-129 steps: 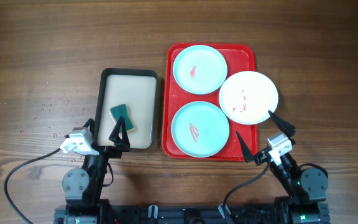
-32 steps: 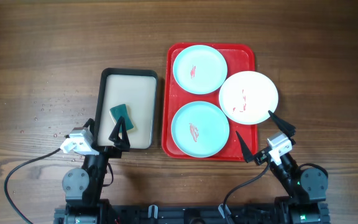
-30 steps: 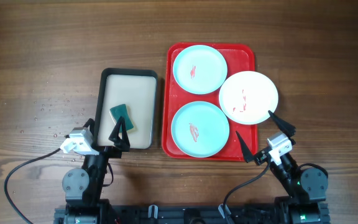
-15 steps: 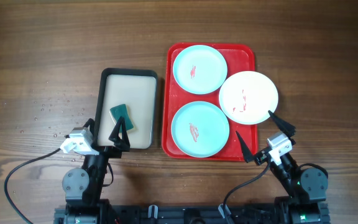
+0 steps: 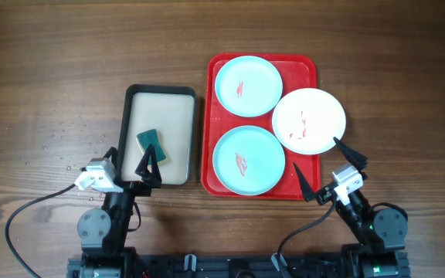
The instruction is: Clean dirty plates on tray and stack at the side
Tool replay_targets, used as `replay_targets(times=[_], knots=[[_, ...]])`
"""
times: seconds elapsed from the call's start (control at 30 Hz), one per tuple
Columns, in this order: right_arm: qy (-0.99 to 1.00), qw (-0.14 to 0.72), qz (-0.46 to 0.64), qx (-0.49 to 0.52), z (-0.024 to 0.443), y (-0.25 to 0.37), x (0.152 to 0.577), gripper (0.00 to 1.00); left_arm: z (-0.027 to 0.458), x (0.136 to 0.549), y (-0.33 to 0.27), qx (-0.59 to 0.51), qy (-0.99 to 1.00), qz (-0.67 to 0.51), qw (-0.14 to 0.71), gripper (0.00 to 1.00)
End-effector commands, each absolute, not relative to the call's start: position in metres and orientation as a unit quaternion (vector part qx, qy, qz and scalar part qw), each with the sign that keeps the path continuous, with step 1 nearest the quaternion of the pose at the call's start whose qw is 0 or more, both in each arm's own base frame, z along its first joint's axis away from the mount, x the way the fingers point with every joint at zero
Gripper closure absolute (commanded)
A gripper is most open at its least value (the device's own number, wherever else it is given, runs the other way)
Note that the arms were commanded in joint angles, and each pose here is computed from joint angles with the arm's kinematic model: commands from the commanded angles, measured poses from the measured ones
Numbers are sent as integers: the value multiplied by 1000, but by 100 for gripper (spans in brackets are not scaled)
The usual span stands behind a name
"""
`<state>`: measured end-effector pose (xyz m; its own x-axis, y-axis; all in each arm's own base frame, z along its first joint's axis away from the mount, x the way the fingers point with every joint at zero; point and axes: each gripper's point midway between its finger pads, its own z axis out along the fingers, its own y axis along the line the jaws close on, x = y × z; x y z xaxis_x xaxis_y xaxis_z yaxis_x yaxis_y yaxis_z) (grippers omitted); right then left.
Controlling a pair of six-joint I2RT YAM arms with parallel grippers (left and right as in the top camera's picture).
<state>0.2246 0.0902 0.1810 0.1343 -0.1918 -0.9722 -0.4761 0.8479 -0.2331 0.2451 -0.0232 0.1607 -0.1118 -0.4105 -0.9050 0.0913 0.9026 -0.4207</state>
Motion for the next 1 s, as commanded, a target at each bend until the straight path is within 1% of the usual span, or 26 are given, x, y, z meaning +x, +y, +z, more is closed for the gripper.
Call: replay_targets(times=[0.0,0.13,0.2,0.27,0.3,0.33,0.4,0.43,0.5,0.57,0.63,0.7,0.77,0.8,0.9,0.93,0.97], knots=[[652,707,107,-253,181,91,225,0,161,245,-27,-99,721,-196,658,0],[652,707,109,-252,181,91,224,0,160,244,-30,-94,722,-202,655,0],[627,712,138,-285,188,105,215,0,178,241,-48,-51,701,-240,670,0],[610,708,211,-287,201,120,202,0,208,235,-57,-17,666,-261,699,0],[603,704,256,-275,213,125,195,0,223,232,-57,-16,655,-267,707,0],[589,704,279,-284,228,130,186,0,240,227,-57,-22,642,-279,714,0],[574,711,284,-290,272,131,171,0,278,219,-56,-22,627,-280,726,0],[583,707,283,-283,285,130,170,0,284,220,-56,-28,640,-279,715,0],[620,679,289,-266,300,128,172,0,286,228,-56,-46,688,-276,669,0],[682,609,320,-249,312,132,181,0,293,241,-63,-59,756,-282,587,0],[745,539,338,-203,311,130,197,0,297,249,-64,-80,803,-277,522,0],[794,475,340,-172,303,128,213,0,294,255,-63,-104,849,-265,445,0],[820,428,332,-185,292,131,232,0,288,261,-63,-121,877,-253,391,0],[829,405,345,-171,285,133,239,0,279,267,-63,-130,891,-248,356,0],[863,325,375,-98,255,135,257,0,250,269,-63,-146,914,-239,294,0],[877,281,385,-63,238,136,260,0,237,269,-62,-154,923,-232,267,0],[884,262,384,-55,229,136,260,0,229,270,-61,-160,928,-225,251,1]])
